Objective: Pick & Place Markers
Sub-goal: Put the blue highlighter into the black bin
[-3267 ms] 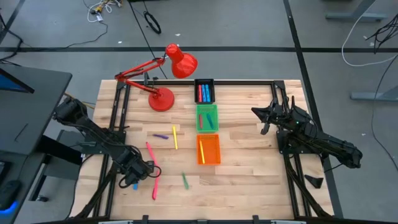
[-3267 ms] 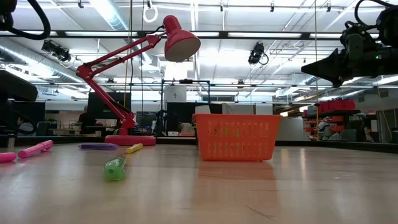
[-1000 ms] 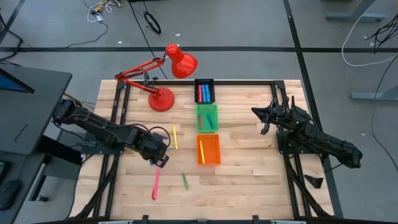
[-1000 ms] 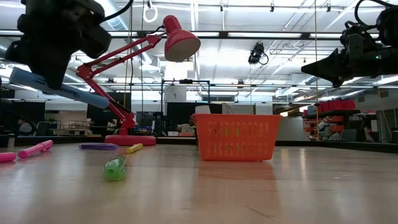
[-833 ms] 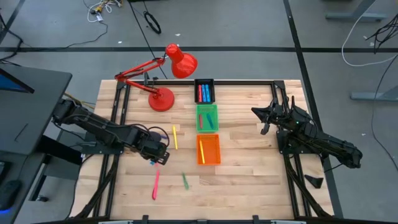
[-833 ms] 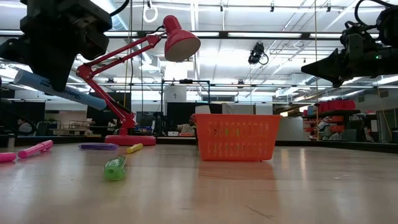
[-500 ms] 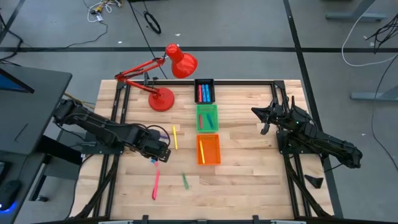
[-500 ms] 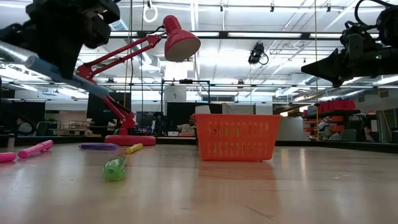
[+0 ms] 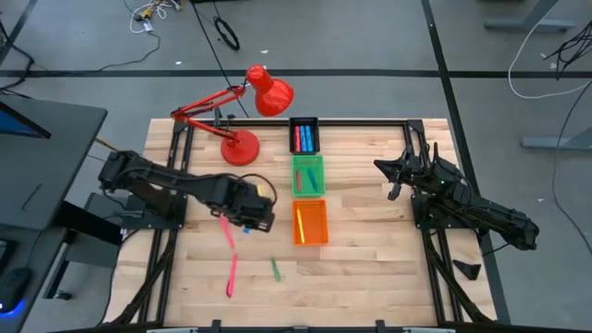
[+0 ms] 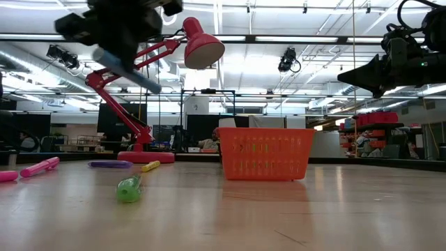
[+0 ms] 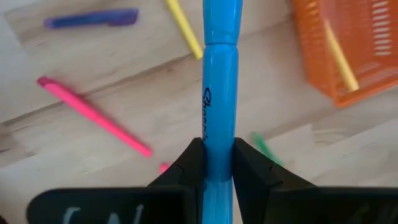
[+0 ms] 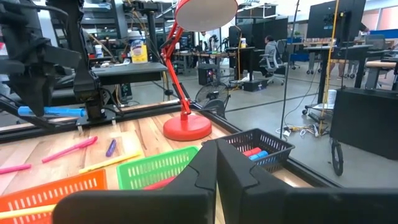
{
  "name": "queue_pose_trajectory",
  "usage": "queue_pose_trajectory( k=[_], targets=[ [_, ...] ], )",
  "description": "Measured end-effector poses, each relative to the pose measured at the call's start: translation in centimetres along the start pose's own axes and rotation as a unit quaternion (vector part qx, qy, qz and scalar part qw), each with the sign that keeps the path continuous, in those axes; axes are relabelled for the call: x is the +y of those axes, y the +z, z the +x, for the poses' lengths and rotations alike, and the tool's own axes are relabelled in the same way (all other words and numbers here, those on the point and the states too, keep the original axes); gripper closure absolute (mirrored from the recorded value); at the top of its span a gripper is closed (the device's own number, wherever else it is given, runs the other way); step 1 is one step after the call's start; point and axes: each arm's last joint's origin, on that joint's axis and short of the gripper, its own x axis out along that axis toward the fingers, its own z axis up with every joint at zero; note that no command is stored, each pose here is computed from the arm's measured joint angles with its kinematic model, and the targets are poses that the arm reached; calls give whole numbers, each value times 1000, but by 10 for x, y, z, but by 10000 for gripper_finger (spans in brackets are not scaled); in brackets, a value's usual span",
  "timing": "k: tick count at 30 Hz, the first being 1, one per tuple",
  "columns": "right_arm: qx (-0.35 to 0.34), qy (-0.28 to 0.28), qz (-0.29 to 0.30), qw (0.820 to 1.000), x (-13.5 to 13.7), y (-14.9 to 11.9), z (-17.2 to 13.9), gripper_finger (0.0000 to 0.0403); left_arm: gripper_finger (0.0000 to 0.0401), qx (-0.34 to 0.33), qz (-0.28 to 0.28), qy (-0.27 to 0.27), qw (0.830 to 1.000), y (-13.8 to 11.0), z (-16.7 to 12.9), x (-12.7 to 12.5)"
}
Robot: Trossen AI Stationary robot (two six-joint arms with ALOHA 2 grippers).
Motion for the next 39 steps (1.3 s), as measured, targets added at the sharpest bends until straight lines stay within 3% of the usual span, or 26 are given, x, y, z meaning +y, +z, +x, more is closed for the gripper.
queue_pose_trajectory(
  k=[5, 16, 26, 39],
  targets=[
    [0, 0, 0, 1000, 0, 0, 0, 392, 341, -5, -6, 6, 1000, 23, -4, -16],
    [0, 0, 0, 1000, 0, 0, 0, 392, 341, -9, -26, 0, 1000, 102, -2, -47],
    [0, 0, 0, 1000, 0, 0, 0, 392, 341, -29, -71, 2, 997, 164, 15, -58],
    [0, 0, 0, 1000, 0, 0, 0, 392, 341, -54, -63, -2, 997, 232, 43, -73]
  ],
)
